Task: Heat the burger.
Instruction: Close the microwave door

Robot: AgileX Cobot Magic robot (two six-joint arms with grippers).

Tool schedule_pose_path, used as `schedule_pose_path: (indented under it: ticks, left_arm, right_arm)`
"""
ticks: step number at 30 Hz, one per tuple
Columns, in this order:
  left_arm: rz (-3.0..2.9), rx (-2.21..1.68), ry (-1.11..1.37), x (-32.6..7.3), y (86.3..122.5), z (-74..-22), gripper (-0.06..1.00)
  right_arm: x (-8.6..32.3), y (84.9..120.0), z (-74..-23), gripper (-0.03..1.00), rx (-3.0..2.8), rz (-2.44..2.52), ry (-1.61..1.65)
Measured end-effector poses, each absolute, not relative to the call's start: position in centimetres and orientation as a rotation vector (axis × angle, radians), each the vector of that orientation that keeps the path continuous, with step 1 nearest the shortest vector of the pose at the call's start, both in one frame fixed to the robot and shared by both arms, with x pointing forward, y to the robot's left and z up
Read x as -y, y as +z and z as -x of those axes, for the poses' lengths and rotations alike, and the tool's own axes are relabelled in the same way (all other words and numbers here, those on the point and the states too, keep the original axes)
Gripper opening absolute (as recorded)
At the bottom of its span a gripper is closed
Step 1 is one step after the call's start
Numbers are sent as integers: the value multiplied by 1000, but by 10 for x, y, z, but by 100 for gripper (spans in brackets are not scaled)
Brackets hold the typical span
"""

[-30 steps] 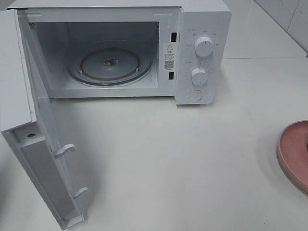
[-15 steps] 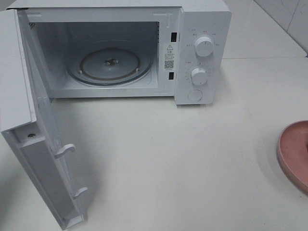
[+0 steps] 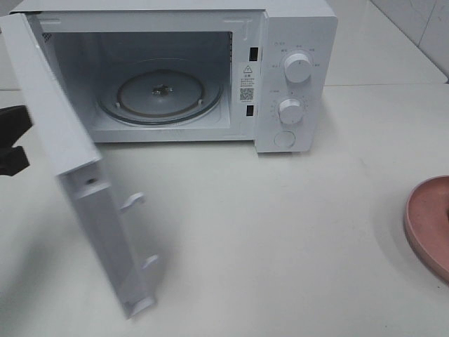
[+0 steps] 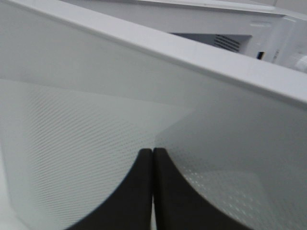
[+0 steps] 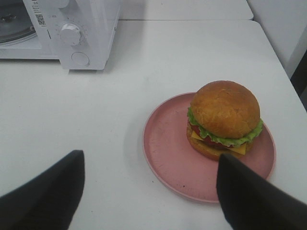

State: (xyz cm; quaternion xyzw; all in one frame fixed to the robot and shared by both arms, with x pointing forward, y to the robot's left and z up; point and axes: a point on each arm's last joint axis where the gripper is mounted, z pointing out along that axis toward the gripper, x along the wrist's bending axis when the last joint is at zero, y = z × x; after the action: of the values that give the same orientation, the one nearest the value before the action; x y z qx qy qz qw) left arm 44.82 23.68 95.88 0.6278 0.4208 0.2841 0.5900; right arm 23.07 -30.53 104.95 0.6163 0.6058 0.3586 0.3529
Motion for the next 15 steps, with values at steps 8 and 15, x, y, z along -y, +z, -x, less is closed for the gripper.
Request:
schedule_pose_path:
  ticks: [8,15]
  left_arm:
    - [-1456,-955,586,-200,954,-461,0]
    - [-1413,-940,620,-165,959,-472,0]
  right_arm:
    - [305,1049,-231,74,-1567,-1594,928]
    - [305,1049,-231,74,-1567,-1594,928]
